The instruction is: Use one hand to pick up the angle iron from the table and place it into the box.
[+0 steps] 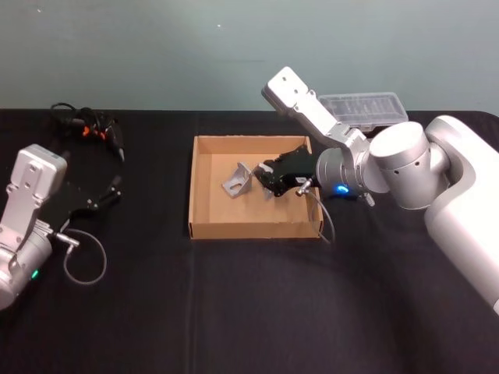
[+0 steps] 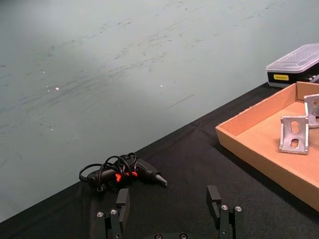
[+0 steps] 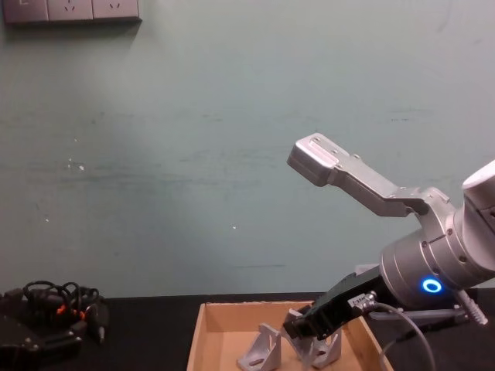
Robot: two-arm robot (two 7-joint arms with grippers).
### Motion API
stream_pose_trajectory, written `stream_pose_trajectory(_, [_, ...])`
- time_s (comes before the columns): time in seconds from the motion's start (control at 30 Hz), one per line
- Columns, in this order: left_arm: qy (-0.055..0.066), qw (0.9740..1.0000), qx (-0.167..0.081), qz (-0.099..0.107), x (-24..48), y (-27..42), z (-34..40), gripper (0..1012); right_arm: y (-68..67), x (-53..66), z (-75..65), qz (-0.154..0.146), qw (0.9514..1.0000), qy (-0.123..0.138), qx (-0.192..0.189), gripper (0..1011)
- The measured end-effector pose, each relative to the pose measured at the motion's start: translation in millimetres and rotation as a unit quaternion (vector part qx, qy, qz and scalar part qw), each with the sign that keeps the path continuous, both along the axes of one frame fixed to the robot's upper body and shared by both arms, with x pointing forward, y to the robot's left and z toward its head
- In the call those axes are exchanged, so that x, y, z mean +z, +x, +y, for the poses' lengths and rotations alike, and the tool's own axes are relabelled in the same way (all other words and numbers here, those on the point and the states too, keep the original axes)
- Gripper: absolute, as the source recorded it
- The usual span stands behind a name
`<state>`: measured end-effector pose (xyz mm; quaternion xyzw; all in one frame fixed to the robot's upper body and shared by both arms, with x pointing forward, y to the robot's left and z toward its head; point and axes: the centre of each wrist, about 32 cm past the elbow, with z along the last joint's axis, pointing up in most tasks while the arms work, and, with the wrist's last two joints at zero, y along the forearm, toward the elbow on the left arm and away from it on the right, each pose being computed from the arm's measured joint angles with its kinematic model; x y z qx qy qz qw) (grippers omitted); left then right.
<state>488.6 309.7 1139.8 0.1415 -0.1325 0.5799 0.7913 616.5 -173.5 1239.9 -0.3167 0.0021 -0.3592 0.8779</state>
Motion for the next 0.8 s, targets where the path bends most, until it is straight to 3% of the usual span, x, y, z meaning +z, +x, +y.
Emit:
stream_pose_trajectory(0.13, [0.0, 1.0, 0.0, 0.0, 0.0, 0.0, 0.0, 1011, -0.3, 0.0, -0.1, 0.0, 1.0, 0.0, 0.0, 305])
stream_pose_trajectory(0.8, [0.0, 1.0, 0.0, 0.0, 0.0, 0.0, 0.0, 1011, -0.9, -0.1, -0.4, 0.001, 1.0, 0.0, -0.002, 932])
